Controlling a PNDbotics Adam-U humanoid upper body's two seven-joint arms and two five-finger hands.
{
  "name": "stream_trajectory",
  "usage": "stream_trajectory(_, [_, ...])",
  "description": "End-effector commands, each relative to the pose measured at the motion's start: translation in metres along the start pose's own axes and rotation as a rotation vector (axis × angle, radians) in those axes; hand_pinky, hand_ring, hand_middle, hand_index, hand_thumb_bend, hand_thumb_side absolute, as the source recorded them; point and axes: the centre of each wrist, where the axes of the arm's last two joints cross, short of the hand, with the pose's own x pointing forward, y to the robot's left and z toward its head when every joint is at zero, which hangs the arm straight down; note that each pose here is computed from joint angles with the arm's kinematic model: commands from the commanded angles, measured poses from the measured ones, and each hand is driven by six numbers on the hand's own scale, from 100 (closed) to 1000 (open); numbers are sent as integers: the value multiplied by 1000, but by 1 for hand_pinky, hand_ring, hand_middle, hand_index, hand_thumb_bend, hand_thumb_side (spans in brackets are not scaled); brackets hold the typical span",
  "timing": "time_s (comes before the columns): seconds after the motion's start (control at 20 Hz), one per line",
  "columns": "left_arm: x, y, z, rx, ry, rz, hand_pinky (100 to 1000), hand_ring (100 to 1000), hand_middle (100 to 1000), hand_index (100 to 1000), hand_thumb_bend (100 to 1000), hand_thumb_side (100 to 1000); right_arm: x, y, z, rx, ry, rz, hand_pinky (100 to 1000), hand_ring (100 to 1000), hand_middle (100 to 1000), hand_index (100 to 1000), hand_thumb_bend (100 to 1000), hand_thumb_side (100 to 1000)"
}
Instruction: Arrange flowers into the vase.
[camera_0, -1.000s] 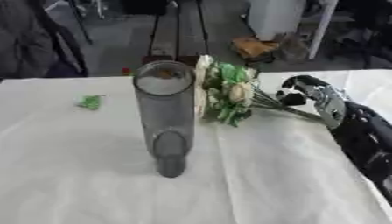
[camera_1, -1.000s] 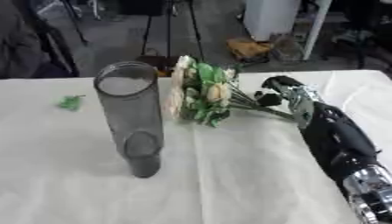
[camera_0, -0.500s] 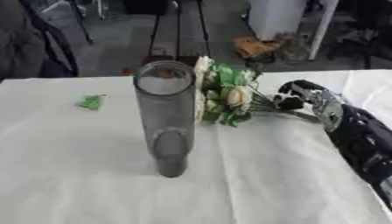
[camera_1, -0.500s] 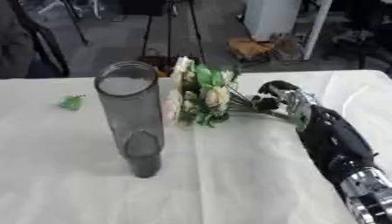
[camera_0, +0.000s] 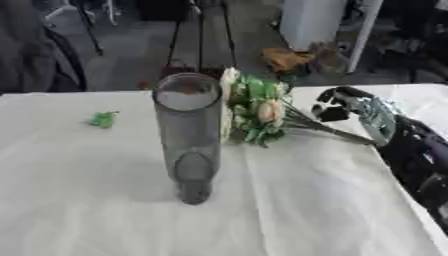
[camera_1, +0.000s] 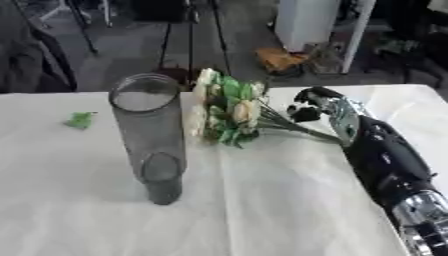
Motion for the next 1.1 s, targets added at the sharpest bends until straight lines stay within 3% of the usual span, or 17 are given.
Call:
stream_trajectory(0.05, [5,8,-2,7,-15,-29,566,495,652,703,1000,818,1,-26,7,-20,-28,30,844,895,851,887,100,576])
stream_trajectory(0.6, [4,8,-1,8,-12,-27,566,495,652,703,1000,818,15,-16,3,101,-91,92,858,921,879,903,100,572])
stream_trajectory(0.65, [4,8,-1,7,-12,-26,566,496,652,703,1000,814,16,-14,3,110,-93,96,861,918,882,901,100,538])
stream_trajectory(1.1, [4,6,-2,0,-14,-16,566,496,651,703,1000,815,26,6,-4,195,-121,130,863,927,882,902,100,558])
